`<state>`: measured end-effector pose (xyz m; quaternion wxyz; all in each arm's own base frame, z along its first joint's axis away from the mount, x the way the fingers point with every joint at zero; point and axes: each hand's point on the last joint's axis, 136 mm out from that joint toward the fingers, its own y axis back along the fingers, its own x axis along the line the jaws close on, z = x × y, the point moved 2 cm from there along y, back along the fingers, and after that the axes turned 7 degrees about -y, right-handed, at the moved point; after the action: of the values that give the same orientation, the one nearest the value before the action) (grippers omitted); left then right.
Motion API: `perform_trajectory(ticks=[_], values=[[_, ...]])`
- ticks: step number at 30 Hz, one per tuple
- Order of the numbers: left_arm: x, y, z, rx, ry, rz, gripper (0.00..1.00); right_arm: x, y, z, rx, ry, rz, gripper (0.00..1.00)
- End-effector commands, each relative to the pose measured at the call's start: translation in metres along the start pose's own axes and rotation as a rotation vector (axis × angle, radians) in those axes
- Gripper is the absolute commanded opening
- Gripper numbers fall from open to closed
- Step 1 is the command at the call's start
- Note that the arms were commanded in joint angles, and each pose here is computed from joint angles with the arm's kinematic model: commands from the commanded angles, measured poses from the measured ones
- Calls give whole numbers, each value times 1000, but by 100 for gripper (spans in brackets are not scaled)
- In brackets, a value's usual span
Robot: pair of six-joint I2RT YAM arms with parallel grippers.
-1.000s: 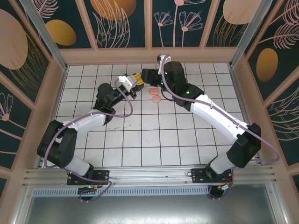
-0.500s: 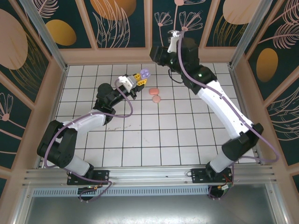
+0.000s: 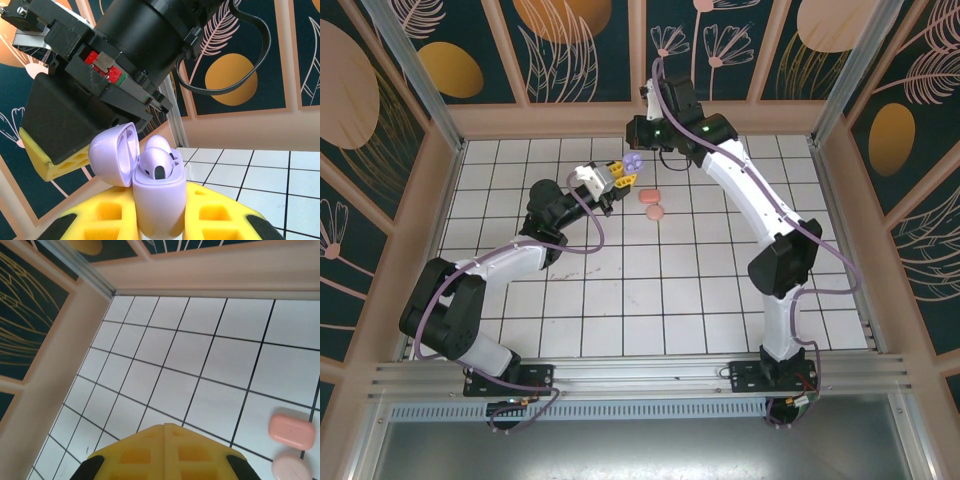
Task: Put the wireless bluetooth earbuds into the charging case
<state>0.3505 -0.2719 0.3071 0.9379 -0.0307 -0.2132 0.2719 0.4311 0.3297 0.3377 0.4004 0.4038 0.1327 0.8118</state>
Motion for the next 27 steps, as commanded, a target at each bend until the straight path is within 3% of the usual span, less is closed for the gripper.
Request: perform_trajectory(ticks=[1, 6, 8, 12, 18, 27], values=[[-3, 1, 10, -25, -21, -12, 0, 19, 25, -16, 34, 41, 36, 0], [-2, -1, 8, -23, -19, -11, 0, 18, 43, -40, 30, 32, 25, 0], [-2, -2, 7, -23, -8, -13, 0, 11, 55, -38, -26, 7, -8, 0], [-4, -3, 3, -21, 69, -19, 0, -30, 81, -18, -195, -120, -141, 13], [-18, -1, -33, 50, 415, -41, 0, -99, 120, -27, -354, -300, -221, 26], [-59, -3, -103, 222, 996, -35, 0, -144, 119, -87, -312, -372, -286, 34]])
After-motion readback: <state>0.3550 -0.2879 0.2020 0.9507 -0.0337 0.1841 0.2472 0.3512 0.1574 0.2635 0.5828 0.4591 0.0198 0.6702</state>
